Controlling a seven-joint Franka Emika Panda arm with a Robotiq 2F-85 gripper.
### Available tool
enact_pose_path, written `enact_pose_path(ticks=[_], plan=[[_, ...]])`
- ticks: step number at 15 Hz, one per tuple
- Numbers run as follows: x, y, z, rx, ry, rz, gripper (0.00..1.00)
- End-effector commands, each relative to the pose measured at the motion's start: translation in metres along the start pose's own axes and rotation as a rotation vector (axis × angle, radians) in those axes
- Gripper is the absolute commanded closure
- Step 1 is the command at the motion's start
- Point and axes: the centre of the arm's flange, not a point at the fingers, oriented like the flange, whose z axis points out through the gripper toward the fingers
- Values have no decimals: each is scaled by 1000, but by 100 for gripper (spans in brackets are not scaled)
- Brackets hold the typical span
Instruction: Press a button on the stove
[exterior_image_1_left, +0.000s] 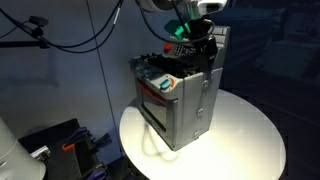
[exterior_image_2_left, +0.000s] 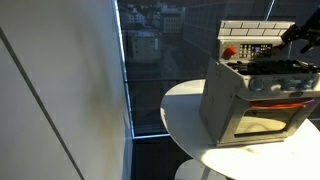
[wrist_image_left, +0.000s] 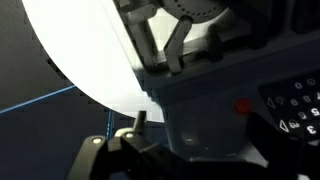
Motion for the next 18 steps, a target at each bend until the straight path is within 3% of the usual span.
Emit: enact_pose_path(ticks=[1, 18], plan=[[8, -8, 0, -9, 15, 6, 0], [4, -21, -1, -2, 14, -17, 0]])
